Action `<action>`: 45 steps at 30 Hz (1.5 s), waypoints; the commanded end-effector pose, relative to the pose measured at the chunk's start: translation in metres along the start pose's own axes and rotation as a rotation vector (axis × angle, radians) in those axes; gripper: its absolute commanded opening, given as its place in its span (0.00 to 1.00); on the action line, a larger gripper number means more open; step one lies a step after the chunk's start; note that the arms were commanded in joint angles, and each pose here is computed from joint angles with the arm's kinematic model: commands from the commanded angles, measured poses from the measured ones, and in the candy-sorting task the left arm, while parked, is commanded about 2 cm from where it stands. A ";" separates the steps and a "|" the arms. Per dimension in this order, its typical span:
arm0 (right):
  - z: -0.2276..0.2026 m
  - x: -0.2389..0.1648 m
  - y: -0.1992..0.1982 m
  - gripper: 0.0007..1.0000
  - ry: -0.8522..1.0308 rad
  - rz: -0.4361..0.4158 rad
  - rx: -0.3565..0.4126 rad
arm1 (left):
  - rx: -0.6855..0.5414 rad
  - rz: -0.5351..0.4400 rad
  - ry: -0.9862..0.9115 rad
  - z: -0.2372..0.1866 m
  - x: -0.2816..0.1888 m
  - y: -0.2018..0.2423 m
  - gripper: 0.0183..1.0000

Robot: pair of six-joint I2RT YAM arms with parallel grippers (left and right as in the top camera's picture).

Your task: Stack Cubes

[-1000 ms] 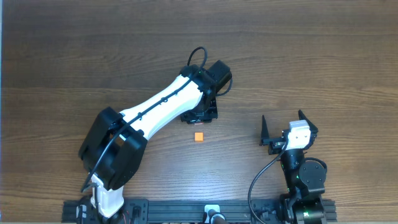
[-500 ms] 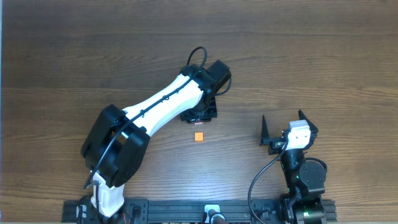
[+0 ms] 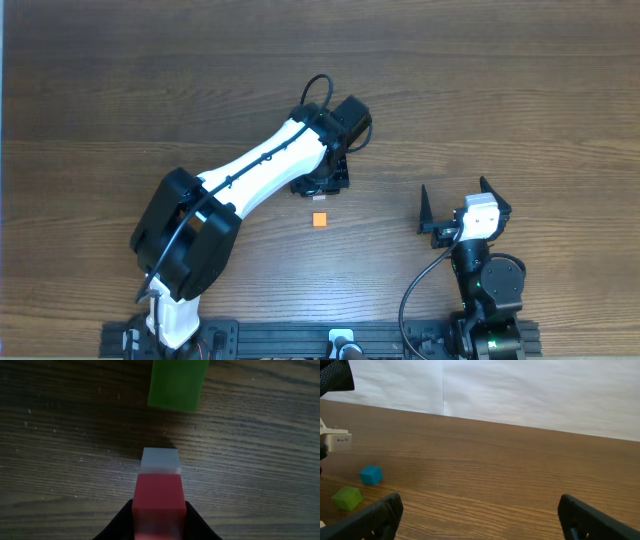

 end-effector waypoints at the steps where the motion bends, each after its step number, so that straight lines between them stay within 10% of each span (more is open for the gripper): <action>1: -0.002 0.000 0.000 0.99 -0.003 0.001 -0.002 | -0.019 0.030 0.001 0.002 0.006 0.005 0.02; 45: -0.002 0.000 0.000 0.99 -0.003 0.001 -0.002 | -0.016 0.027 0.012 0.001 0.010 0.003 0.02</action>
Point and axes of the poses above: each gripper's point midway between its finger pads, its own x axis out along the fingers, its own y axis along the line the jaws close on, z = x × y, the point moved 7 cm from there along -x, back along the fingers, and after that the axes turned 9 degrees about x, right-handed, at the moved point
